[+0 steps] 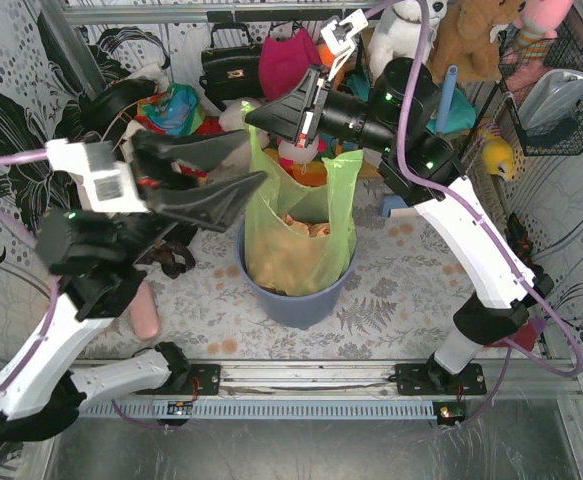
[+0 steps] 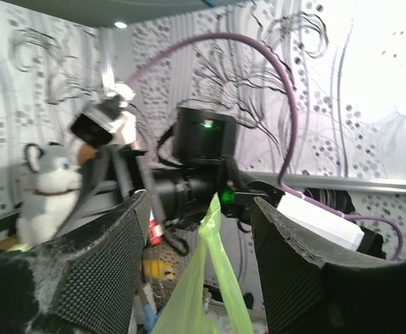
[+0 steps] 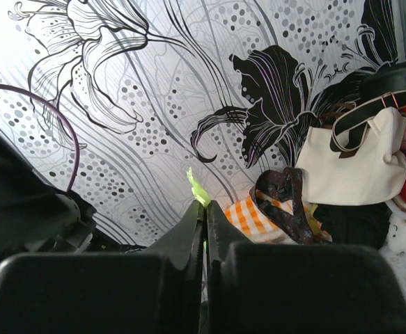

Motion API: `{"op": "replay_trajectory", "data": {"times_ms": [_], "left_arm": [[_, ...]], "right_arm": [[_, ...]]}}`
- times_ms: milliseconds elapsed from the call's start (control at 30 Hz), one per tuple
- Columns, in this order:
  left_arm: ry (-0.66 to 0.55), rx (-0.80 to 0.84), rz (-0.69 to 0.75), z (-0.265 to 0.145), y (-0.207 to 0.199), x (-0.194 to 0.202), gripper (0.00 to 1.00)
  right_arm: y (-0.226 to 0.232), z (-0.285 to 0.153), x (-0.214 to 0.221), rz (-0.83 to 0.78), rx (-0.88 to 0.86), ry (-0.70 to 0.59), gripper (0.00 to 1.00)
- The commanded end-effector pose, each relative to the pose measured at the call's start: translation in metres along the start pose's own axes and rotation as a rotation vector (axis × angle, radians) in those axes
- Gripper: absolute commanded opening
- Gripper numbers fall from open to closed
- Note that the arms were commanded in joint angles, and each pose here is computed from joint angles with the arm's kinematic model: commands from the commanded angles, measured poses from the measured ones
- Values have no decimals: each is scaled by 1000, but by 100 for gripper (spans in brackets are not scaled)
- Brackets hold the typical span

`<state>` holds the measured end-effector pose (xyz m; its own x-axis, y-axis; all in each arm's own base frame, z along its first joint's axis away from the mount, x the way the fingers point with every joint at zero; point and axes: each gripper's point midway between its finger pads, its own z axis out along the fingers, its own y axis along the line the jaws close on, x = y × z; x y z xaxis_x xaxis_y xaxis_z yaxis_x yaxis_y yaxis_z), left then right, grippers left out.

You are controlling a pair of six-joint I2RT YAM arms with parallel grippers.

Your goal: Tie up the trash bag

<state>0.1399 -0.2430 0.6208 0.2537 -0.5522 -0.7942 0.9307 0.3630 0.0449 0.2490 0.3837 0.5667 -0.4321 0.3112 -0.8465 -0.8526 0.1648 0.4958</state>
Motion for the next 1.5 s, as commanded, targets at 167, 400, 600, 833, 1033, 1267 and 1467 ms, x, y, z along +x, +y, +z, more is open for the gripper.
{"op": "replay_trajectory", "data": {"times_ms": [167, 400, 600, 833, 1033, 1267, 1467], "left_arm": [[139, -327, 83, -51, 49, 24, 70], [297, -246, 102, -37, 52, 74, 70], [313, -231, 121, -33, 70, 78, 70], [284, -126, 165, -45, 54, 63, 68], [307, -43, 178, -52, 37, 58, 65], [307, -70, 205, -45, 52, 55, 65], [288, -47, 198, -32, 64, 52, 65]], "right_arm": [[30, -14, -23, -86, -79, -59, 0], [42, -17, -23, -90, -129, -47, 0], [47, -22, -19, -103, -147, -27, 0], [46, -26, -17, -109, -131, -22, 0], [47, -27, -17, -116, -135, -20, 0], [52, -29, -14, -120, -159, -5, 0], [55, -30, -11, -126, -182, 11, 0]]}}
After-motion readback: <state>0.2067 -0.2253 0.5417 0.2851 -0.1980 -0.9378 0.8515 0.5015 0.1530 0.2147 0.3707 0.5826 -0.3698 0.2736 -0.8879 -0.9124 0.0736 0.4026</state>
